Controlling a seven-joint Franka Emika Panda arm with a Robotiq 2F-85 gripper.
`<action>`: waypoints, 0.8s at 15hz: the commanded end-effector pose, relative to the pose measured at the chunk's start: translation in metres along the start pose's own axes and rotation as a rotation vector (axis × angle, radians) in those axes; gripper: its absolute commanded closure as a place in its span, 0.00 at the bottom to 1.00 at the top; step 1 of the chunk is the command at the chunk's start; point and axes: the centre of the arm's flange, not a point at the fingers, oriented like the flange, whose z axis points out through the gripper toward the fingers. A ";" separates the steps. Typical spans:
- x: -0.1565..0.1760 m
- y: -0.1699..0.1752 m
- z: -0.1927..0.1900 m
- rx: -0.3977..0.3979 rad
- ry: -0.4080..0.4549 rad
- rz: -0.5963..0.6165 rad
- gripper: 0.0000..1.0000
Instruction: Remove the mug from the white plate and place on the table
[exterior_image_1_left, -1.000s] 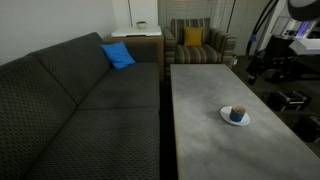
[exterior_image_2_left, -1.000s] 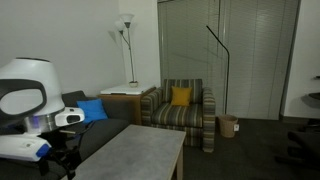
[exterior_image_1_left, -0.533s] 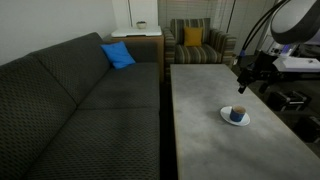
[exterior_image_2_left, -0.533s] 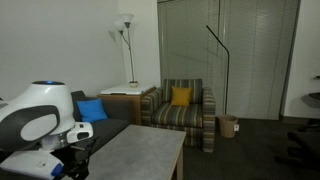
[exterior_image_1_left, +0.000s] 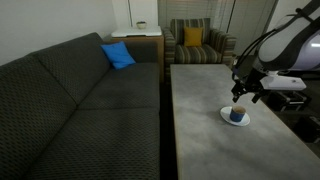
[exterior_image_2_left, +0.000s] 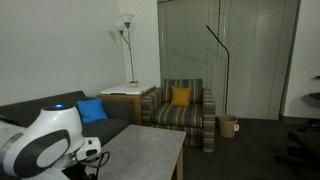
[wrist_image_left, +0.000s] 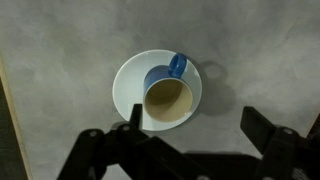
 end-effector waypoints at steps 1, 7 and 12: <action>-0.005 -0.009 -0.013 -0.014 0.032 -0.020 0.00; -0.008 -0.025 0.025 -0.093 0.021 0.067 0.00; -0.023 -0.023 0.043 -0.138 0.001 0.153 0.00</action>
